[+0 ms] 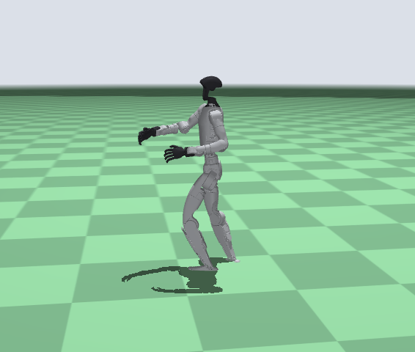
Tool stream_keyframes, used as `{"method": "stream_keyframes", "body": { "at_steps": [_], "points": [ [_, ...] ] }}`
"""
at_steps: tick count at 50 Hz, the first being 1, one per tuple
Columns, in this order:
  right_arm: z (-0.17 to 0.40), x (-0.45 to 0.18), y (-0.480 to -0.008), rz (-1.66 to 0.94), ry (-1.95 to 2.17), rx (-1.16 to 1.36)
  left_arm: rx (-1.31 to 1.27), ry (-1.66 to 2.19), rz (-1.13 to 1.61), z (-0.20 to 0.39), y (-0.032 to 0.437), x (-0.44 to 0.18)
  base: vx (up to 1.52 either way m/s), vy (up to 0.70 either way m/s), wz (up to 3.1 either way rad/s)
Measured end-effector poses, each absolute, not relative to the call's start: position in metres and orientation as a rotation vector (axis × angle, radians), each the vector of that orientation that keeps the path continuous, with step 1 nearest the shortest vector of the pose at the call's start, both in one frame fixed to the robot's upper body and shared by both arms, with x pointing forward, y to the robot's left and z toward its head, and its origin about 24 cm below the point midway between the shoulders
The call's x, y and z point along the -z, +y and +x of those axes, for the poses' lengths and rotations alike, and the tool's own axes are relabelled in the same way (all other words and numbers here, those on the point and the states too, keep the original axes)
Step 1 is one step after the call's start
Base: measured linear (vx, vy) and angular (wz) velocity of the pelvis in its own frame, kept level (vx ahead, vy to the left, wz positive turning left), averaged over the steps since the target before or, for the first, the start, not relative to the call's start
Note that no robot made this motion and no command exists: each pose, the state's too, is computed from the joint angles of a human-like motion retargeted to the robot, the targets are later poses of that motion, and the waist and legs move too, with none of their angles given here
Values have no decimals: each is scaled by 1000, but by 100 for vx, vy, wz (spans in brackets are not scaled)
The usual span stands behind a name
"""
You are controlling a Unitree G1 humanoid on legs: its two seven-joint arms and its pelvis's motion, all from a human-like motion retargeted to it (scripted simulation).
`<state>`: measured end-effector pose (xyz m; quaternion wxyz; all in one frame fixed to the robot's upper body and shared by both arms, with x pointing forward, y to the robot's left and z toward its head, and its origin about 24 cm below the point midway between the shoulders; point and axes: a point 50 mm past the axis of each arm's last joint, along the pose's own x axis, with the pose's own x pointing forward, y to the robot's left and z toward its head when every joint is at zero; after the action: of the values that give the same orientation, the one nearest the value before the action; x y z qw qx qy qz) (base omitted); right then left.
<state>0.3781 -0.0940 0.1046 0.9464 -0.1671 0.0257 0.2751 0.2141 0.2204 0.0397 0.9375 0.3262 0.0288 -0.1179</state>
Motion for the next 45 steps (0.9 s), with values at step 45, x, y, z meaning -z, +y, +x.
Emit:
{"method": "stream_keyframes", "body": {
  "at_steps": [45],
  "points": [
    [300,-246,-119,312,-828,-333,224,-40,587,225,189,-33,0,-1,7]
  ]
}}
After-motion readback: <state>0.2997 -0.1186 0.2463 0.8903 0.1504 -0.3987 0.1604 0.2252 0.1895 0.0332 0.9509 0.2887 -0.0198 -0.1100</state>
